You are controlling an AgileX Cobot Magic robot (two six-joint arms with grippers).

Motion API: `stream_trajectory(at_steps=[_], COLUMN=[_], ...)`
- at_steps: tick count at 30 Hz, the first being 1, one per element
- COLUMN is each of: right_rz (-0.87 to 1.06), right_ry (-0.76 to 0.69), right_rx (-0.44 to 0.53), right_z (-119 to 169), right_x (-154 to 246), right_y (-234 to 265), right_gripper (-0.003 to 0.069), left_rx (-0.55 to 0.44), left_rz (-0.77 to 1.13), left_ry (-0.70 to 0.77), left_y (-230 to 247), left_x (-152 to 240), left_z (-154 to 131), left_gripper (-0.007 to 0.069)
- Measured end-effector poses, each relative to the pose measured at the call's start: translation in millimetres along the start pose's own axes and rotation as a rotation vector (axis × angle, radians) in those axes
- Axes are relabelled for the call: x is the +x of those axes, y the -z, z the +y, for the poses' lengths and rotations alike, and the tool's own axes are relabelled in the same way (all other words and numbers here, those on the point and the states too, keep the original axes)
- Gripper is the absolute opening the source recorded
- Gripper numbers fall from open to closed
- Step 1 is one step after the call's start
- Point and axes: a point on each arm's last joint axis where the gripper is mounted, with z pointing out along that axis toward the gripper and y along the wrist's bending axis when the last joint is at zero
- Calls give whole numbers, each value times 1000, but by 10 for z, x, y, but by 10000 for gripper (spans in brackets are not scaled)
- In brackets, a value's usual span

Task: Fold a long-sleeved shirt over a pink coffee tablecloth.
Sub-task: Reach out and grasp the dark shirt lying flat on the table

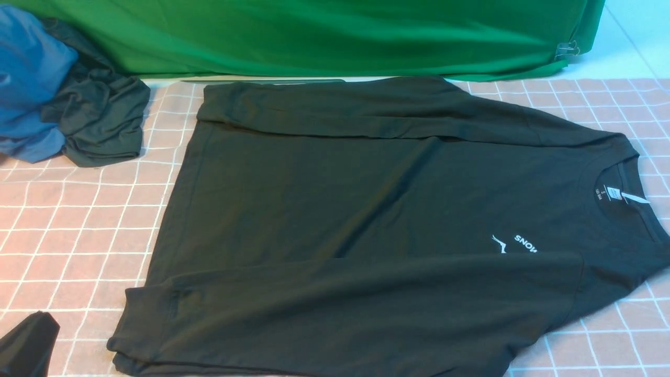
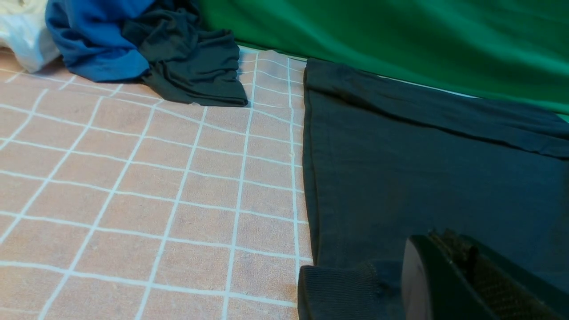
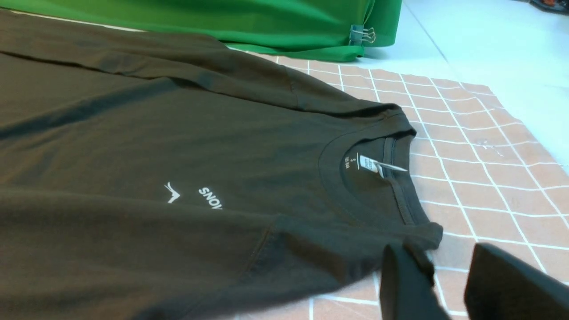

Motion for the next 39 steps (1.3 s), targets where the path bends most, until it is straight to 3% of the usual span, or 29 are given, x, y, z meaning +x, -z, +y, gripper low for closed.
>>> stream_trajectory(at_steps=[11, 22, 28, 30, 31, 35, 39], right_rz=[-1, -31, -50, -83, -133, -266, -287], right_ry=[0, 0, -5, -54, -151, -548, -730], right_rx=[0, 3, 4, 2, -4, -50, -79], right_z=[0, -2, -4, -4, -6, -22, -26], right_x=[-1, -29, -45, -76, -121, -239, -260], right_y=[0, 0, 1, 3, 8, 32, 38], right_gripper=[248, 248, 248, 248, 248, 248, 248], left_rx=[-1, 33, 40, 41, 47, 81, 126], left_rz=[-16, -276, -319, -323, -327, -342, -381], left_ry=[-12, -27, -27, -20, 19, 254, 500], left_y=[0, 35, 47, 48, 49, 55, 71], left_x=[-14, -247, -285, -289, -293, -310, -351], left_z=[1, -33, -39, -40, -39, -32, -23], left_gripper=[15, 15, 15, 15, 15, 15, 15])
